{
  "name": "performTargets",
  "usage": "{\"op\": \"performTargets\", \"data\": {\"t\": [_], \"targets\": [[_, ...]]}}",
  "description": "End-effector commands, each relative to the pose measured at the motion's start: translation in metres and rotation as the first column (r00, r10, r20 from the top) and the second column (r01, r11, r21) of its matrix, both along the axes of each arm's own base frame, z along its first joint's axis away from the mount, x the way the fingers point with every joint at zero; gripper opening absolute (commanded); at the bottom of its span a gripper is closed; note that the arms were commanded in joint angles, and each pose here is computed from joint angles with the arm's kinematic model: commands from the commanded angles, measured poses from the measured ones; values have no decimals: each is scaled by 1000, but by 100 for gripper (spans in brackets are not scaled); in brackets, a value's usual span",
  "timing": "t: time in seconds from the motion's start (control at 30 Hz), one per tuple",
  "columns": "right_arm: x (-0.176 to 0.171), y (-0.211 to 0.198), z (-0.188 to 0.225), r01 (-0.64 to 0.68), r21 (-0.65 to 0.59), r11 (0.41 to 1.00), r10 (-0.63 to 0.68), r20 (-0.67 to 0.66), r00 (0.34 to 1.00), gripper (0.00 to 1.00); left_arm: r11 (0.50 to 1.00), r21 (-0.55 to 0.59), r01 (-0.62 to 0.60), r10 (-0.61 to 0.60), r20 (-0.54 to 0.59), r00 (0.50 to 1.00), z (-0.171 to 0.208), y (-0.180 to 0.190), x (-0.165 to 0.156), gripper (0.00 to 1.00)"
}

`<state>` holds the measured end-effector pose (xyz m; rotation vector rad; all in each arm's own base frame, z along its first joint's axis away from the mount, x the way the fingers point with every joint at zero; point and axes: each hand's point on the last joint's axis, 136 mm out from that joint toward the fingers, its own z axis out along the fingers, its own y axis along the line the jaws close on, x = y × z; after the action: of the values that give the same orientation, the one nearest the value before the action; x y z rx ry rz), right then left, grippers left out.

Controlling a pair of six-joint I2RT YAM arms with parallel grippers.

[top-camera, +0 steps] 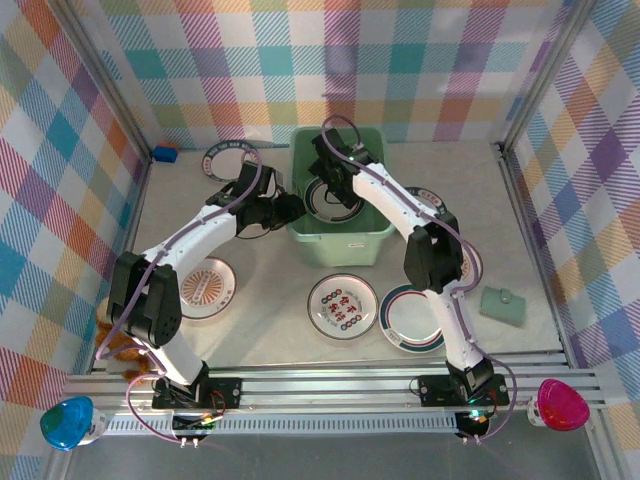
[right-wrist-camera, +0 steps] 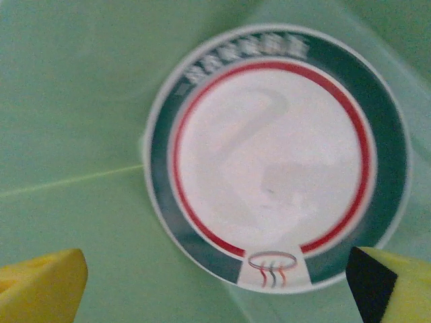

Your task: Place the plates into the plastic bin on the countertop

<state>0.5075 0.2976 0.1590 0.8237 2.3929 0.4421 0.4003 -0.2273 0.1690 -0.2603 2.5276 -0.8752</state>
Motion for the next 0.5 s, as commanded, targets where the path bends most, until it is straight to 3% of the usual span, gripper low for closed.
{"op": "performTargets", "data": {"t": [0.0, 0.33, 0.47], "targets": [[15, 10, 124, -218, -85, 972, 234, 304, 924, 99, 998, 62, -24, 28, -55, 998, -9, 13, -19, 34], [-23, -1, 184, -429, -239, 871, 489, 338, 804, 99, 992, 68, -107, 110, -45, 993, 6, 22, -32, 33], [-44, -24, 194, -458, -302, 836, 539, 298, 787, 99, 986, 115, -124, 130, -44, 991, 9, 23, -46, 33]]}}
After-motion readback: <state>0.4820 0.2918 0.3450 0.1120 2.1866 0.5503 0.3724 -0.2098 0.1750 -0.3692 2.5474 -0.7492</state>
